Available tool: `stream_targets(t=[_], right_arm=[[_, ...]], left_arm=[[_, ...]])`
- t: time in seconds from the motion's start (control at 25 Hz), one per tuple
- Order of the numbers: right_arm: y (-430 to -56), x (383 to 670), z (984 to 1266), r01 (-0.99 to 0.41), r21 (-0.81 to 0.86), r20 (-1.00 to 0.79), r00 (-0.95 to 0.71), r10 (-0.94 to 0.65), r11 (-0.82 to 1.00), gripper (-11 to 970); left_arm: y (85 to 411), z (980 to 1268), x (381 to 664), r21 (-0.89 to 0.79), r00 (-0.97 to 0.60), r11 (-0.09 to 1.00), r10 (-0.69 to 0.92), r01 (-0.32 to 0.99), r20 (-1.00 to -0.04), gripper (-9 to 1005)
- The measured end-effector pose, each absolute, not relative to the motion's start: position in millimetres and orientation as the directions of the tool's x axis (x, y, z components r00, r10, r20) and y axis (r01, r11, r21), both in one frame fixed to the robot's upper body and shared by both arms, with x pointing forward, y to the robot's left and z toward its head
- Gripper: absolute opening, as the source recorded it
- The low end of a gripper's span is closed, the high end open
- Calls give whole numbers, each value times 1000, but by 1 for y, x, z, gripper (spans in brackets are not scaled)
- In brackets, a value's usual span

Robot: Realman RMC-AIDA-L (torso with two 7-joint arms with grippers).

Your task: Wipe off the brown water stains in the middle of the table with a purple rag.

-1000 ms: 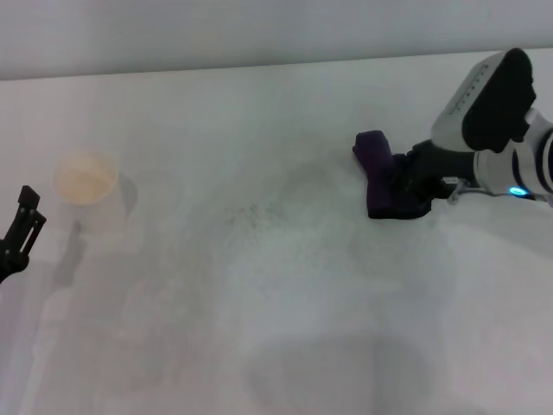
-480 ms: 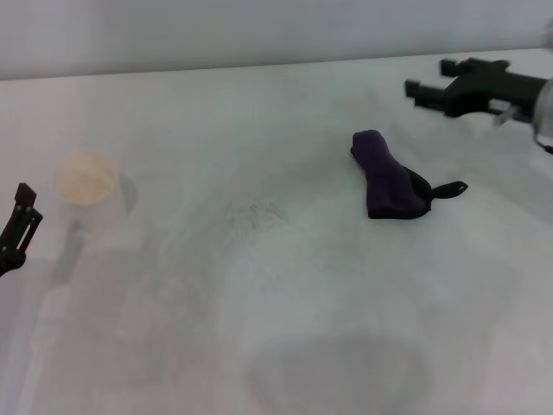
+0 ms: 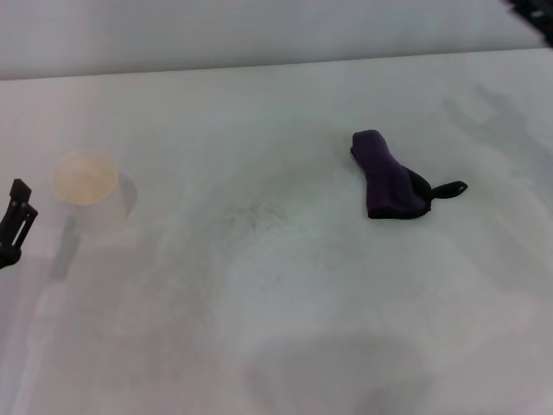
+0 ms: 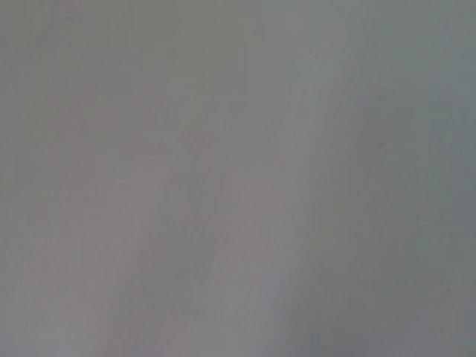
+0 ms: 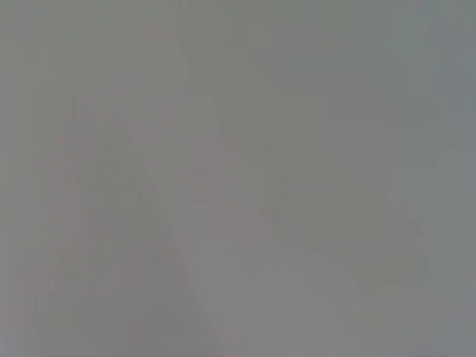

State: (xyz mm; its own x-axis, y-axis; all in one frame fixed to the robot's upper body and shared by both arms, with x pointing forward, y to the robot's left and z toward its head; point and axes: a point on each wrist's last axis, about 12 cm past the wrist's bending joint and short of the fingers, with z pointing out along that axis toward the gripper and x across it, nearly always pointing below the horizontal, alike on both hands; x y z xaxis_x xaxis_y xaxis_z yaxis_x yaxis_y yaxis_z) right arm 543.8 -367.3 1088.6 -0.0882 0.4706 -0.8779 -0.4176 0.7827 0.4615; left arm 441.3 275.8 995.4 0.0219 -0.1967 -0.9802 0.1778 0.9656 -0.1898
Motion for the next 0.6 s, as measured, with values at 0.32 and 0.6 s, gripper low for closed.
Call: stream_targets(t=[0.32, 0.6], right_arm=[[-364, 506, 1032, -75, 123, -988, 86, 130, 990, 873], [-357, 509, 1013, -43, -58, -997, -48, -60, 997, 871]], left_arm=[[284, 995, 438, -188, 36, 973, -195, 134, -980, 888], [289, 996, 439, -195, 50, 976, -201, 95, -978, 887]])
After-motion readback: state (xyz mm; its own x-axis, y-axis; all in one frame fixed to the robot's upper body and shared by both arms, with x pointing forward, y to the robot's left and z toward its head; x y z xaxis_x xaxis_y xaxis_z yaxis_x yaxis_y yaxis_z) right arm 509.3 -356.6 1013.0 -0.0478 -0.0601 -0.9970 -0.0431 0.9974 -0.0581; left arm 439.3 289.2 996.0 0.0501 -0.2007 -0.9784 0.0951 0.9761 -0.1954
